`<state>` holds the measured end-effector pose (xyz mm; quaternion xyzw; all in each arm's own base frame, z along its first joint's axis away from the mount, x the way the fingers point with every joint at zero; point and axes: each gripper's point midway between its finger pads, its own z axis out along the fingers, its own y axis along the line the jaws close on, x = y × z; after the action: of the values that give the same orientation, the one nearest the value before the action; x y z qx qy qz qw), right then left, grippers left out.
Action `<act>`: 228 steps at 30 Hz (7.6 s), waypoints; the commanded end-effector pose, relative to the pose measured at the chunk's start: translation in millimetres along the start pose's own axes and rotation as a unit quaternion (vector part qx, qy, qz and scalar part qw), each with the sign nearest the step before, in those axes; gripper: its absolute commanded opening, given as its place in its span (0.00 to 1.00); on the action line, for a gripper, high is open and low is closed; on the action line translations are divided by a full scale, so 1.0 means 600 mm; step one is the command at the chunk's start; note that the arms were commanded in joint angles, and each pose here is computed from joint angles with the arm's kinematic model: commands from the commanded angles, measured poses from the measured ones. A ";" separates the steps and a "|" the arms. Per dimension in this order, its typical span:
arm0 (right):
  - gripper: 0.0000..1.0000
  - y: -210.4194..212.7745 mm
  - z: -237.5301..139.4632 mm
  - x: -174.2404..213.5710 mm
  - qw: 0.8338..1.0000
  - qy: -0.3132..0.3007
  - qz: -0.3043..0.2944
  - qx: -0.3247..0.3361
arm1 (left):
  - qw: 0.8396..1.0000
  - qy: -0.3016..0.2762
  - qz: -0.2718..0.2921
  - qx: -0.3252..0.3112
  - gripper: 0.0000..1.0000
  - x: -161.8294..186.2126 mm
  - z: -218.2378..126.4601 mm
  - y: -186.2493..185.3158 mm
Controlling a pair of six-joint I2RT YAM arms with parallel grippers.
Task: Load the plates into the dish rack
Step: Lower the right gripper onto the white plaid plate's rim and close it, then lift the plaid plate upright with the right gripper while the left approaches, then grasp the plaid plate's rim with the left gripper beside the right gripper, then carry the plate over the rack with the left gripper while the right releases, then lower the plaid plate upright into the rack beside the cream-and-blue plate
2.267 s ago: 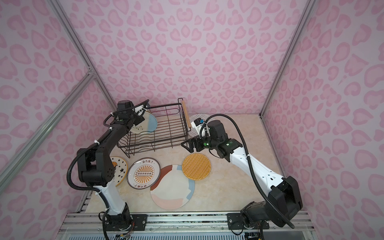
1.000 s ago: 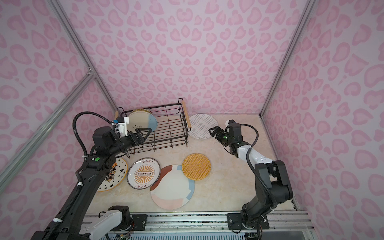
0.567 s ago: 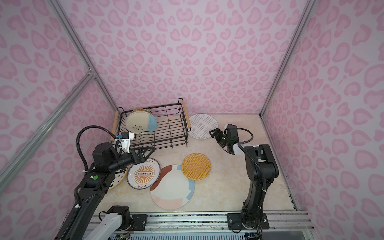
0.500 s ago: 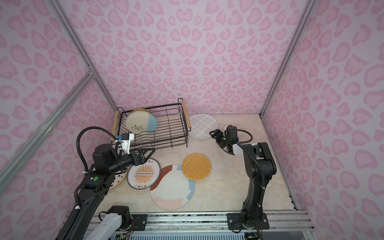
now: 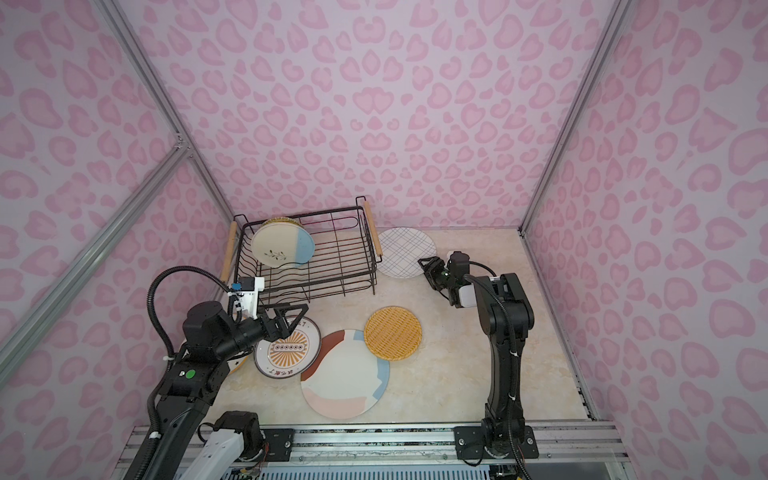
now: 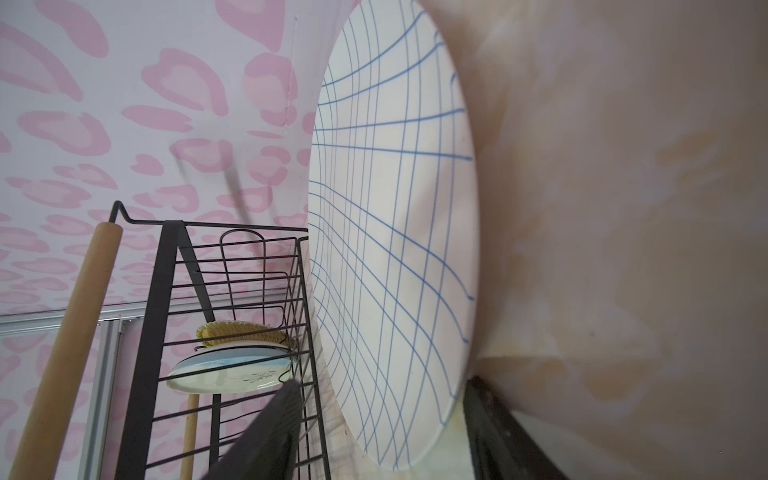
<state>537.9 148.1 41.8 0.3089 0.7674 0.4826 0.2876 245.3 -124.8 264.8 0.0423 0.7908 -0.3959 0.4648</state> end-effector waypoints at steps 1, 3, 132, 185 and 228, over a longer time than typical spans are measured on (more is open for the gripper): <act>0.60 -0.036 0.010 0.003 0.999 -0.005 0.048 0.025 | 1.000 -0.018 0.018 -0.001 0.97 -0.013 0.000 -0.001; 0.59 -0.043 0.014 0.000 0.998 -0.010 0.057 0.028 | 1.000 -0.020 0.017 0.000 0.97 -0.012 0.000 0.000; 0.00 0.398 -0.312 0.130 0.957 0.034 -0.188 -0.220 | 0.981 0.079 -0.062 0.165 0.22 -0.214 0.334 -0.057; 0.87 0.446 -0.369 0.230 0.929 0.082 -0.276 -0.231 | 0.877 -0.162 0.387 -0.234 0.04 -0.342 -0.078 -0.056; 0.97 0.378 -0.290 0.362 0.918 0.197 -0.314 -0.138 | 0.671 0.239 0.681 -0.171 0.04 -0.278 0.092 0.167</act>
<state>312.9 291.0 289.0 -0.0871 0.7878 0.5265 0.3077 407.8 -39.1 306.4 0.5692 0.7083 0.1854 0.3740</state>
